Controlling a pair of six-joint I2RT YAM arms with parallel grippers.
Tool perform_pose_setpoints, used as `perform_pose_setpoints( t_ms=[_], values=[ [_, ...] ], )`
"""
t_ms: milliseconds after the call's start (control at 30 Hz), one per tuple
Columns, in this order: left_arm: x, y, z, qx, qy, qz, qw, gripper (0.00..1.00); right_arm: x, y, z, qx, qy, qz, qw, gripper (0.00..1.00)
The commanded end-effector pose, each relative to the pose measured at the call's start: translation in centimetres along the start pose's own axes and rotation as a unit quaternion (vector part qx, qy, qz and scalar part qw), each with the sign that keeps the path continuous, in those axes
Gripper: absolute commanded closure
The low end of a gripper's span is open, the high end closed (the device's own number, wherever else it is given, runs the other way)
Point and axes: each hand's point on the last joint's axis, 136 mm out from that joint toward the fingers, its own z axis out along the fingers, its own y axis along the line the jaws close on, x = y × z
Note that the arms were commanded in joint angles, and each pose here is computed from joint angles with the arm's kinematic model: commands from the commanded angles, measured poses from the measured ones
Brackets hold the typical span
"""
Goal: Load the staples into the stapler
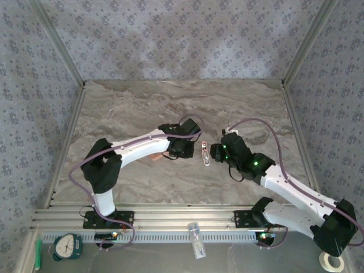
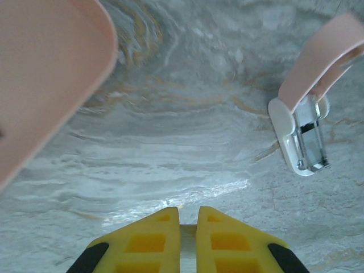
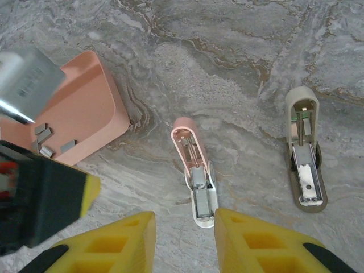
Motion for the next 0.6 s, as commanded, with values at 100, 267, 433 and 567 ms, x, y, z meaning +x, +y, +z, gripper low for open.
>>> perform_pose_setpoints(
  t_ms=[100,267,433,567],
  values=[
    [2.0,-0.6,3.4,-0.002,0.029,-0.009,1.0,0.9,1.4,-1.0,-0.7,0.013,0.02,0.008,1.0,0.65],
    [2.5,-0.3,4.6,-0.012,0.042,0.0,0.999,0.88,1.7,-1.2,-0.7,0.014,0.023,0.015,1.0,0.65],
    [2.7,0.0,5.3,-0.018,0.055,0.006,0.998,0.83,2.0,-1.1,-0.4,0.014,0.031,0.022,0.999,0.65],
    [2.5,-0.3,5.1,-0.013,0.054,0.012,0.998,0.75,2.3,-1.0,-0.2,0.017,0.043,0.025,0.999,0.65]
  ],
)
